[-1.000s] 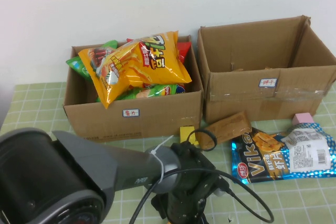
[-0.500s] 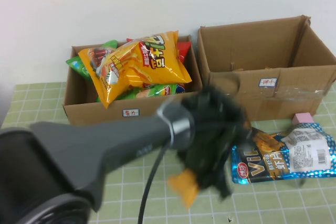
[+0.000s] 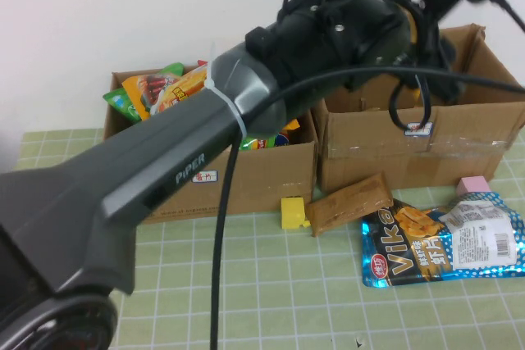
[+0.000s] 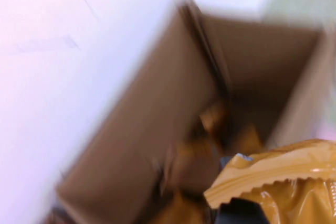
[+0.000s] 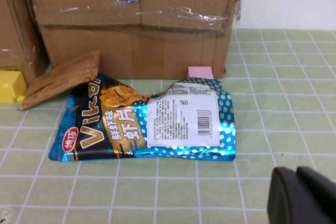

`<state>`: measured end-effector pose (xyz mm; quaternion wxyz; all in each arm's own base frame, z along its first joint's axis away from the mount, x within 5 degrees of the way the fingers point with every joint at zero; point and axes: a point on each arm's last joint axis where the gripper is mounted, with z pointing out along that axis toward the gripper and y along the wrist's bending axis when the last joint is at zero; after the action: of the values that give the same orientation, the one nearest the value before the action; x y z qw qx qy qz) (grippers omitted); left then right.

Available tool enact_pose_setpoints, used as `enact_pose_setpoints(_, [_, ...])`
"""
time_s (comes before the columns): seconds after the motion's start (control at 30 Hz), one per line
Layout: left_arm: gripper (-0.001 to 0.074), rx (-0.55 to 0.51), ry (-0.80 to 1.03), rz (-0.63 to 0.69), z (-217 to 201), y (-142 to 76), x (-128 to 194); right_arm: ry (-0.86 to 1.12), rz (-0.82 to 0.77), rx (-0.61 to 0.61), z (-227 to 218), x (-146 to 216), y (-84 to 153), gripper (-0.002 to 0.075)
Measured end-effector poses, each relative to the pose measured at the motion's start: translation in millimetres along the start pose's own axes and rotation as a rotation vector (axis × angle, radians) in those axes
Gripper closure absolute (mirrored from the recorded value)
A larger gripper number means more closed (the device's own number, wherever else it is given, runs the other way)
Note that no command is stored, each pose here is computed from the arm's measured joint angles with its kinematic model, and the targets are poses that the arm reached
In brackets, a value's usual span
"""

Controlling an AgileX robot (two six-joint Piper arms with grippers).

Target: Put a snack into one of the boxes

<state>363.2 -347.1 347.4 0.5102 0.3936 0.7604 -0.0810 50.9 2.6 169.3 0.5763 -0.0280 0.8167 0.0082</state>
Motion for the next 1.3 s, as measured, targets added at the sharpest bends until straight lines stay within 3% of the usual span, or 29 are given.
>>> enact_pose_setpoints(0.17, [0.0402,-0.04,-0.125,-0.149,32.1,23.1,13.4,0.0,0.0,0.0,0.0,0.0,0.0,0.0728])
enact_pose_setpoints(0.5, [0.0395,-0.067,-0.062,-0.245,107.1,41.4,87.3,0.0,0.0,0.0,0.0,0.0,0.0,0.0728])
enact_pose_setpoints(0.67, [0.0218,-0.064,-0.01,-0.259,119.1,39.6,104.5,0.0,0.0,0.0,0.0,0.0,0.0,0.0728])
enact_pose_setpoints(0.8, [0.0195,-0.08,0.064,-0.235,106.7,45.4,95.9,0.0,0.0,0.0,0.0,0.0,0.0,0.0728])
enact_pose_setpoints(0.9, [0.0254,-0.104,0.114,-0.207,85.3,54.0,79.8,0.0,0.0,0.0,0.0,0.0,0.0,0.0728])
enact_pose_setpoints(1.0, [0.0362,-0.122,0.142,-0.127,52.5,63.5,56.0,0.0,0.0,0.0,0.0,0.0,0.0,0.0728])
enact_pose_setpoints(1.17, [0.0624,-0.118,0.193,0.011,-15.4,69.7,17.0,0.0,0.0,0.0,0.0,0.0,0.0,0.0728])
enact_pose_setpoints(1.3, [0.0714,-0.075,0.246,0.124,-59.2,68.2,0.8,0.0,0.0,0.0,0.0,0.0,0.0,0.0728])
